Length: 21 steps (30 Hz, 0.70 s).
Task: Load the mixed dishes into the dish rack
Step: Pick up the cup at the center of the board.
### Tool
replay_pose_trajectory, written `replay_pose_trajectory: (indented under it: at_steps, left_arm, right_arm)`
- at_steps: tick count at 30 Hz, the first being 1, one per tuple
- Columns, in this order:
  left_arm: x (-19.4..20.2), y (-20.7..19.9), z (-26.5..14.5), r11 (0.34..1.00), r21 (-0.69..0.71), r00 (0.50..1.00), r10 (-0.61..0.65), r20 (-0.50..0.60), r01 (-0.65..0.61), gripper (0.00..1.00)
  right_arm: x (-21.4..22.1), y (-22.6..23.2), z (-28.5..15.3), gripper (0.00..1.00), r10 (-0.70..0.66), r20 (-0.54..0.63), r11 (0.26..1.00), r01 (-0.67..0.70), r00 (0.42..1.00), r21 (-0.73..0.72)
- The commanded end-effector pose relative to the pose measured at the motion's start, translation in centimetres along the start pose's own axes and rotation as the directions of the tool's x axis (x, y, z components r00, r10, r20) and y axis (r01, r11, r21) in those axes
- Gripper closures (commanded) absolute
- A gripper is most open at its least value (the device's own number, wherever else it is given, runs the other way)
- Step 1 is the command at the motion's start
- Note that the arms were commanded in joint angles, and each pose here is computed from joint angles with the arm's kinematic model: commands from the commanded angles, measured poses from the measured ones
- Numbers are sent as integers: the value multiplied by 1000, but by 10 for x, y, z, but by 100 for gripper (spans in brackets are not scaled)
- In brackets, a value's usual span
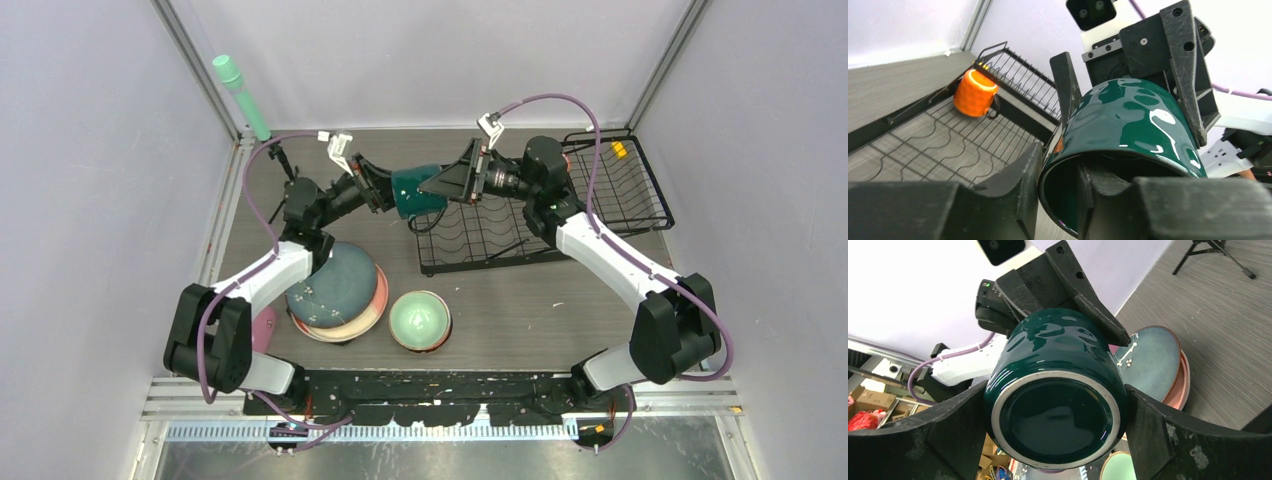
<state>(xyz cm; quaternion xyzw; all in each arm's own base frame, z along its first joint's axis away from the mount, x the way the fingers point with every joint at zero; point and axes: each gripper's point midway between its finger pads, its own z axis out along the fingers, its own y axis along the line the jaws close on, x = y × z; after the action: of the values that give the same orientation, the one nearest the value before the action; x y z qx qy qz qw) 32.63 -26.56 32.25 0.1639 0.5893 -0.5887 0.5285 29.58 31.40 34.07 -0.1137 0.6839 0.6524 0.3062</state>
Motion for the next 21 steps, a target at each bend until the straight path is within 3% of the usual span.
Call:
replay_pose_trajectory:
  at_steps: [1,16,21]
  left_arm:
    - [-12,-6,1,997,-22,998,69,1,-69,63]
    - [31,53,-6,969,-246,989,-29,-142,-6,47]
    - [52,73,-13,945,-326,971,-100,-219,24,44]
  right_arm:
    - [-20,5,-8,69,-70,81,997,67,994,46]
    - [-35,-73,-35,71,-54,146,928,-4,988,372]
    - [-40,-103,-52,71,-92,169,854,-10,981,521]
